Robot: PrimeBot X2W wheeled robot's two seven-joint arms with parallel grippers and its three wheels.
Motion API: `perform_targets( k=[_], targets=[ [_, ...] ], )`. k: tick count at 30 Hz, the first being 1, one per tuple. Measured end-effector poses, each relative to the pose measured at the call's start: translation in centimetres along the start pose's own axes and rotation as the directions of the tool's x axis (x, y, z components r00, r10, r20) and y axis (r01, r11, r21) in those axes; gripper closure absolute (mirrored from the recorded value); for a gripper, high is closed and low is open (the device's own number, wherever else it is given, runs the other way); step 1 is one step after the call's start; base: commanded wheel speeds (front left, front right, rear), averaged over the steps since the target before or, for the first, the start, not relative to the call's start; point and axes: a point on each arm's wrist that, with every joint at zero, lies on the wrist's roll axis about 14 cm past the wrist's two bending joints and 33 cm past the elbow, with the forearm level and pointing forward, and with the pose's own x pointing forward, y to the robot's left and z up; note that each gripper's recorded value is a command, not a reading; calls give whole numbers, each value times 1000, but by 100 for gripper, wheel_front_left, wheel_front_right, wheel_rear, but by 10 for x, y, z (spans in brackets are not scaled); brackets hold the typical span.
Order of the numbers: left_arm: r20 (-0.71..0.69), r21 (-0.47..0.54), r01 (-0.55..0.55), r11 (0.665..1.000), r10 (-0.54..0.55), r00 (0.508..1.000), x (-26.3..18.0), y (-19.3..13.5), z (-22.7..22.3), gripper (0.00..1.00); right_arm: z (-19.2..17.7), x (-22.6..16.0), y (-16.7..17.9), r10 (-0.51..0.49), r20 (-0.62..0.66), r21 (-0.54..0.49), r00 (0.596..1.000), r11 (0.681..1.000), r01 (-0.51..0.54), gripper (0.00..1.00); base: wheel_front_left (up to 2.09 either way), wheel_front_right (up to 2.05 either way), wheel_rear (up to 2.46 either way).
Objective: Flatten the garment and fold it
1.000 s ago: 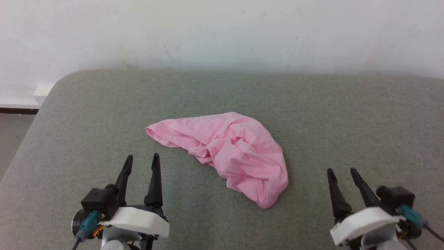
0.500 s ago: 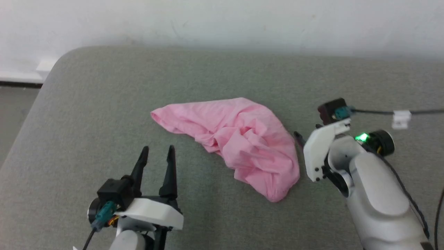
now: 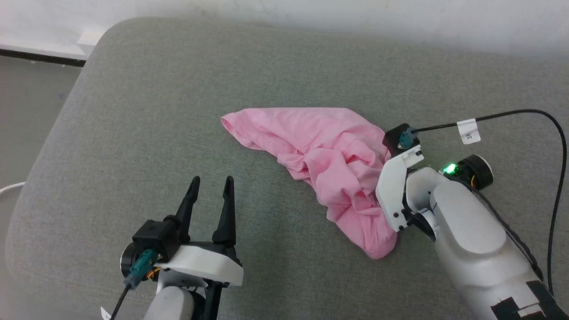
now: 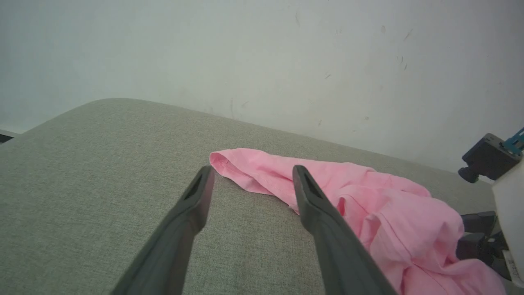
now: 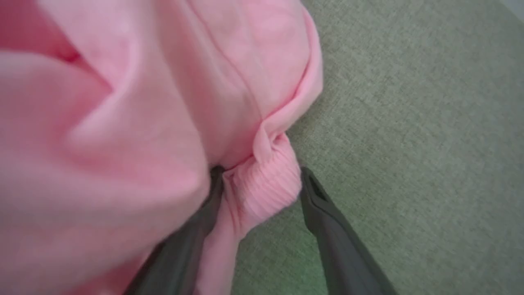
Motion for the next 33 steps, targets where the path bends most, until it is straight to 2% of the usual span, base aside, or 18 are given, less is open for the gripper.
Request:
perform_targets(
  k=[1,5,7,11,13,15,18,22,23,24,26,29,31,33],
  targets=[
    [-1,0,-3,1000,3,1000,0,1,0,0,3,1,1,7,17,4,1000,1000,-7,100,0,0,0],
    [3,-4,4,1000,-4,1000,1,-1,1,0,11,-3,5,34,86,46,996,998,-38,100,0,0,0],
    [10,-9,18,1000,-18,1000,3,-4,3,0,19,-10,-5,20,152,96,988,995,-35,100,0,0,0],
    [25,-18,44,999,-44,999,5,-13,7,0,39,-40,-57,-97,318,230,943,973,23,100,0,0,0],
    [32,-24,65,998,-64,997,7,-19,9,0,36,-57,-84,-168,365,295,916,954,58,100,0,0,0],
    [40,-30,80,996,-79,996,6,-25,12,0,19,-73,-106,-238,372,365,897,926,94,100,0,0,0],
    [38,-41,94,995,-92,995,2,-30,11,0,-30,-88,-123,-312,306,470,899,871,143,100,0,0,0],
    [40,-50,109,993,-107,993,-1,-35,12,0,-98,-93,-105,-317,175,585,932,795,161,100,0,0,0],
    [35,-51,112,992,-111,993,-1,-36,10,0,-105,-94,-98,-314,170,603,934,783,153,75,0,0,0],
    [34,-53,114,992,-112,993,-2,-37,9,0,-105,-97,-94,-327,189,629,926,765,141,0,0,0,0],
    [35,-55,118,991,-116,993,-1,-39,10,0,-95,-106,-94,-361,243,657,900,744,122,0,0,0,0],
    [34,-71,122,990,-120,992,0,-41,9,0,-76,-131,-115,-466,338,687,818,716,124,0,0,0,0],
    [20,-96,128,987,-127,992,0,-44,5,0,-74,-149,-129,-532,368,707,762,693,143,0,0,0,0],
    [-3,-112,142,983,-144,990,5,-51,0,0,-78,-164,-139,-580,372,719,725,674,170,0,0,0,0]
  ],
)
